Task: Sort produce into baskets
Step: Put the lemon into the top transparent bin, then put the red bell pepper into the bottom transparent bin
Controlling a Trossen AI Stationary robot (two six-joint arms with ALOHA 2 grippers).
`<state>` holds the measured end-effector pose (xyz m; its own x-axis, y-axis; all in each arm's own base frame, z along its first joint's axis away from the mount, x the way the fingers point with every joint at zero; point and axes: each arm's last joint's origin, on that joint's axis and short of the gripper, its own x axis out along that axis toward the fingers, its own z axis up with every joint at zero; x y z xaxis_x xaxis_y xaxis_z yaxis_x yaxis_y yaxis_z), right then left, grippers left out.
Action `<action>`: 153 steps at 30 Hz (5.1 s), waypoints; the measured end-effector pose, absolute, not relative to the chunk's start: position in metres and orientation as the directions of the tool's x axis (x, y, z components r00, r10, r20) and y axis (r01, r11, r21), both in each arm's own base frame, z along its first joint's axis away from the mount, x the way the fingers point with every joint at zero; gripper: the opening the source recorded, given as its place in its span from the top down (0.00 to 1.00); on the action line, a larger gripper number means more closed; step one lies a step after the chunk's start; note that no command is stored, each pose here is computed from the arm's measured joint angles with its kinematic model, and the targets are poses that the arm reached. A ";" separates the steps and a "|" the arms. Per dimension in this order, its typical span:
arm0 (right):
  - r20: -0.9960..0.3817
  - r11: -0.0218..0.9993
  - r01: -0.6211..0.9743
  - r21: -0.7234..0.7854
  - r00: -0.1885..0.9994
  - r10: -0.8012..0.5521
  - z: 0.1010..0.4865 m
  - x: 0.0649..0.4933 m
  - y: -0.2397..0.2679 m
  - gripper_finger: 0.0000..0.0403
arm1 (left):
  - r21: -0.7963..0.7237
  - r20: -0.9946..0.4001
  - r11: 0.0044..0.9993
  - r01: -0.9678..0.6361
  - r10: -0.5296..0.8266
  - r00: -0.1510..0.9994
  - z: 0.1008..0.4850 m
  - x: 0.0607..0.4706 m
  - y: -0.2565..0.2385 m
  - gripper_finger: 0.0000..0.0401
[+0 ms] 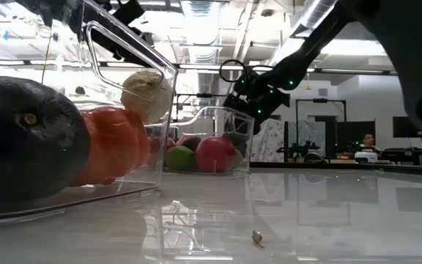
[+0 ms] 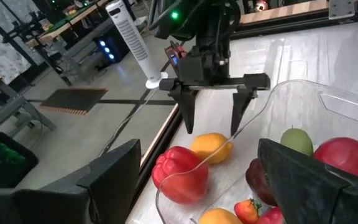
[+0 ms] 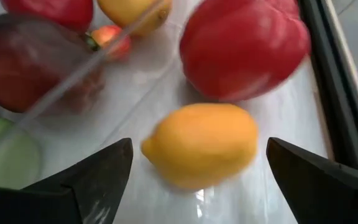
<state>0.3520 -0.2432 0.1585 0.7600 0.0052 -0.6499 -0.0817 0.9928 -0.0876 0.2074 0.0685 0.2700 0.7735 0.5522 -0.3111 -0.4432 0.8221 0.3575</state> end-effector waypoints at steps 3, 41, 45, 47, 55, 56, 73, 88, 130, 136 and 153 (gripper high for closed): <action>-0.649 0.990 -0.099 -0.103 0.761 0.009 0.159 0.356 -0.238 0.01 | 0.354 -0.323 0.824 -0.442 0.551 0.769 0.269 0.207 0.068 0.23; -0.690 0.980 -0.153 -0.125 0.723 0.025 0.145 0.361 -0.230 0.11 | 0.337 -0.343 0.833 -0.438 0.542 0.767 0.267 0.207 0.068 0.23; -0.695 0.980 -0.145 -0.134 0.719 0.011 0.145 0.362 -0.230 0.18 | 0.337 -0.343 0.834 -0.437 0.541 0.768 0.267 0.207 0.068 0.23; -0.696 0.980 -0.145 -0.134 0.718 0.011 0.145 0.362 -0.230 0.21 | 0.337 -0.343 0.834 -0.437 0.541 0.768 0.267 0.207 0.068 0.23; -0.717 0.982 -0.124 -0.143 0.696 -0.017 0.145 0.360 -0.229 0.26 | 0.335 -0.355 0.836 -0.435 0.539 0.764 0.266 0.206 0.068 0.23; -0.722 0.982 -0.116 -0.150 0.692 -0.029 0.148 0.359 -0.229 0.26 | 0.335 -0.354 0.836 -0.435 0.539 0.764 0.266 0.206 0.068 0.23; -0.652 0.970 -0.040 -0.240 0.747 -0.130 0.243 0.333 -0.207 0.29 | 0.306 -0.353 0.854 -0.420 0.512 0.783 0.266 0.207 0.067 0.23; -0.667 0.993 0.068 -0.095 0.736 -0.115 0.165 0.343 -0.255 0.17 | 0.291 -0.383 0.864 -0.411 0.498 0.778 0.263 0.206 0.066 0.23; -0.575 0.955 -0.263 -0.138 0.806 0.139 0.254 0.375 -0.118 0.34 | 0.250 -0.397 0.872 -0.420 0.488 0.777 0.269 0.206 0.066 0.23; -0.578 0.954 -0.278 -0.110 0.799 0.166 0.246 0.380 -0.114 0.27 | 0.226 -0.402 0.873 -0.432 0.488 0.775 0.269 0.206 0.067 0.23; -0.563 0.997 -0.049 -0.057 0.827 0.008 0.253 0.344 -0.189 0.10 | 0.139 -0.580 0.831 -0.538 0.509 0.636 0.270 0.251 0.166 0.23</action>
